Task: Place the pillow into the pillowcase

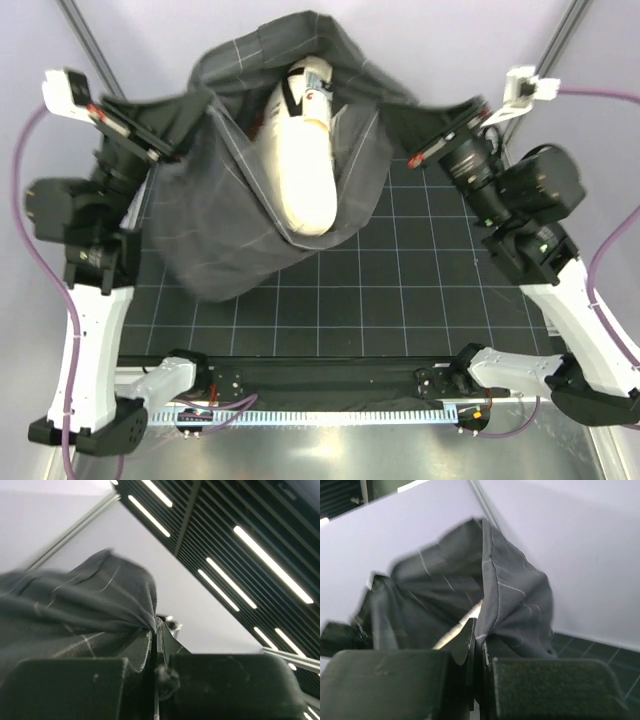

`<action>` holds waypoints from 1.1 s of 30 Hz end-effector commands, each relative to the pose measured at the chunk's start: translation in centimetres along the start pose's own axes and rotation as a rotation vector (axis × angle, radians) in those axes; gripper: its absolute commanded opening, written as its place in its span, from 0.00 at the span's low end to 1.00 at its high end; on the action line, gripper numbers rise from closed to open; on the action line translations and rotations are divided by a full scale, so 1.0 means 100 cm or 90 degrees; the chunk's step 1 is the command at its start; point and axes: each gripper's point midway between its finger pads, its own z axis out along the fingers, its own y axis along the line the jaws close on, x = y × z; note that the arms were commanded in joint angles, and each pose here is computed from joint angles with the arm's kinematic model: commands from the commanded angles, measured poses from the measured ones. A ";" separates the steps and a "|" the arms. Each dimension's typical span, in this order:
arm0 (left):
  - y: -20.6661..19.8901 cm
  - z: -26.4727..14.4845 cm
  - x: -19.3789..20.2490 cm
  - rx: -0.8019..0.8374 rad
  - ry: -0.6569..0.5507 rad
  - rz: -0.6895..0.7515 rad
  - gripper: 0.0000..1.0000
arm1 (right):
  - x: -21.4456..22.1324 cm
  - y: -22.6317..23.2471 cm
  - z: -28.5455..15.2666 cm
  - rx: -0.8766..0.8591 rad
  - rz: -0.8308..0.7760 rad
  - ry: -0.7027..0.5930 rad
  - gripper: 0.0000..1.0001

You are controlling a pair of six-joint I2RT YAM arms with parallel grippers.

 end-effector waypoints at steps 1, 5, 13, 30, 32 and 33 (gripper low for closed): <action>-0.019 -0.039 0.005 0.061 -0.059 0.054 0.00 | -0.136 0.060 -0.019 -0.070 -0.050 -0.248 0.04; 0.015 -0.069 0.015 0.021 -0.091 0.045 0.00 | -0.185 0.093 -0.023 -0.119 -0.060 -0.331 0.04; -0.052 -0.025 -0.010 0.095 -0.083 0.112 0.01 | -0.133 0.058 0.014 -0.062 -0.048 -0.238 0.04; -0.078 0.017 -0.035 0.125 -0.089 0.187 0.02 | -0.037 0.005 0.018 -0.001 0.008 -0.093 0.04; -0.057 0.014 -0.028 0.121 -0.074 0.172 0.01 | -0.024 -0.020 0.014 0.070 0.009 -0.067 0.04; -0.020 0.010 -0.022 0.079 -0.065 0.152 0.01 | -0.007 -0.040 0.012 0.110 0.006 -0.041 0.04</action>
